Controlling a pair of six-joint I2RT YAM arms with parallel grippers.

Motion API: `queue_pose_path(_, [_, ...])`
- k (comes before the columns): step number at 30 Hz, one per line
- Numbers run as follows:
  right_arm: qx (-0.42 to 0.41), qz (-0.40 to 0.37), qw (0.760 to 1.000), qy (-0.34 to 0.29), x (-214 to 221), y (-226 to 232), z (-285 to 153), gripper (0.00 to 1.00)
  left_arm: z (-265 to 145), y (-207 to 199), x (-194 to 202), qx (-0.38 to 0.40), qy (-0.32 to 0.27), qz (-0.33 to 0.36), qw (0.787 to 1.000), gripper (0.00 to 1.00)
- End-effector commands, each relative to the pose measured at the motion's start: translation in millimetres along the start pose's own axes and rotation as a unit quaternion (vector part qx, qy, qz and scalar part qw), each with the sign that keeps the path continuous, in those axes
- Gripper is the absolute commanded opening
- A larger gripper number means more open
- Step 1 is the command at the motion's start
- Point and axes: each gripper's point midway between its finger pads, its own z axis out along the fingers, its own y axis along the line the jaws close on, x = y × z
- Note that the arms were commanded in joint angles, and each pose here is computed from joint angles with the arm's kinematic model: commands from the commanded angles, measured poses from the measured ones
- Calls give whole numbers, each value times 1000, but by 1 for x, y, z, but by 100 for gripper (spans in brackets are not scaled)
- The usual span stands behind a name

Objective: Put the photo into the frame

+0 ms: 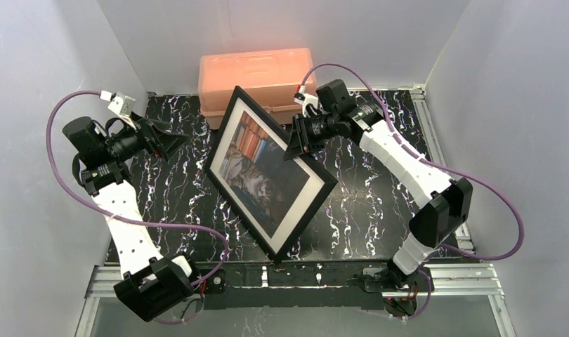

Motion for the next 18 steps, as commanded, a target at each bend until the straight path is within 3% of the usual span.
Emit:
queue_pose_path(1, [-65, -15, 997, -49, -3, 37, -29, 20, -2, -11, -1, 19, -6, 8, 1000, 98])
queue_pose_path(10, [-70, -36, 991, -111, 17, -18, -20, 24, -2, -8, 16, 21, 18, -8, 1000, 99])
queue_pose_path(18, [-58, -61, 995, -49, 25, -97, -9, 26, 0, 15, 29, -18, 46, -22, 999, 98])
